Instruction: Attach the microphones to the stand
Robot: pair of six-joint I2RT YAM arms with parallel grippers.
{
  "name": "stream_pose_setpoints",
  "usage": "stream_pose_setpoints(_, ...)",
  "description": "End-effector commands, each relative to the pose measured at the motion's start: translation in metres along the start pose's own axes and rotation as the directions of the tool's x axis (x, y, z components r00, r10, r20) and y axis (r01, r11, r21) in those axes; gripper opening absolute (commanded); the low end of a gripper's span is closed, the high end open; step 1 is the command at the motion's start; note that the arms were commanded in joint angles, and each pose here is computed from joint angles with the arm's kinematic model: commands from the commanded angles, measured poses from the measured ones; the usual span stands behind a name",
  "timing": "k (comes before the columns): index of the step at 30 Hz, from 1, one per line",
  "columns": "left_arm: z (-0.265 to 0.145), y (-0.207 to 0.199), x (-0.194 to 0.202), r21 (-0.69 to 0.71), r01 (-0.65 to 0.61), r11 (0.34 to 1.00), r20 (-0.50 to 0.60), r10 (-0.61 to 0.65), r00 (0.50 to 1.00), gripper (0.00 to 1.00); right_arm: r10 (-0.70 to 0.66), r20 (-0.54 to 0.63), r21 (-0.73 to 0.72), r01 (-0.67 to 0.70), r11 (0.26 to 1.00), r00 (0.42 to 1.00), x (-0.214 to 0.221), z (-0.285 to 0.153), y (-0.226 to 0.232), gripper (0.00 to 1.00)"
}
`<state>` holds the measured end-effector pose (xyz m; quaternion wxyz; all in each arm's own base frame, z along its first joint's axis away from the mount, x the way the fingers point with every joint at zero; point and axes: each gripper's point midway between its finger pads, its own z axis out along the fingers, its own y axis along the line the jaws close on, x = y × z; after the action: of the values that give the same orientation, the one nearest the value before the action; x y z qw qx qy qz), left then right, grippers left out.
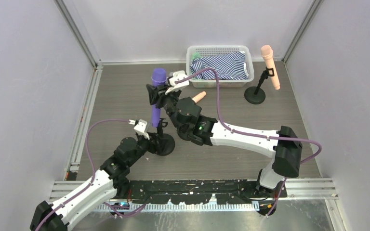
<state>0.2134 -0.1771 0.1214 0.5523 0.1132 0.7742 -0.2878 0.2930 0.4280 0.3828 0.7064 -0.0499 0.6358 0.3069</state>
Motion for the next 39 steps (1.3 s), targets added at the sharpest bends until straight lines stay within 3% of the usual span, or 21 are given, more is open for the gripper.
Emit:
stream_pose_setpoints(1,0.0,-0.001,-0.007,0.003,-0.004,1.0,0.033,0.003,0.999,0.68,-0.08,0.021,-0.023,0.08,0.997,0.997,-0.015,-0.006,0.0,0.01)
stream_pose_setpoints(13,-0.001,-0.006,-0.007,0.031,-0.008,0.999,0.031,0.007,0.999,0.68,-0.211,-0.035,-0.314,0.189,0.93,0.977,-0.006,-0.023,0.027,0.01)
stream_pose_setpoints(23,-0.004,-0.024,-0.006,0.133,-0.031,0.991,0.02,0.029,0.999,0.75,-0.293,-0.036,-0.531,0.23,0.816,0.956,0.01,-0.037,0.036,0.01)
stream_pose_setpoints(29,-0.005,-0.032,-0.007,0.181,-0.047,0.982,0.019,0.044,0.999,0.76,-0.34,0.018,-0.675,0.263,0.69,0.94,0.013,-0.052,0.044,0.01)
stream_pose_setpoints(35,-0.004,-0.038,-0.006,0.214,-0.054,0.975,0.013,0.052,0.999,0.76,-0.415,0.117,-0.81,0.329,0.486,0.902,0.028,-0.08,0.058,0.01)
stream_pose_setpoints(39,-0.001,-0.04,-0.006,0.225,-0.055,0.973,0.007,0.055,0.998,0.76,-0.399,0.148,-0.865,0.314,0.39,0.905,0.033,-0.098,0.067,0.01)
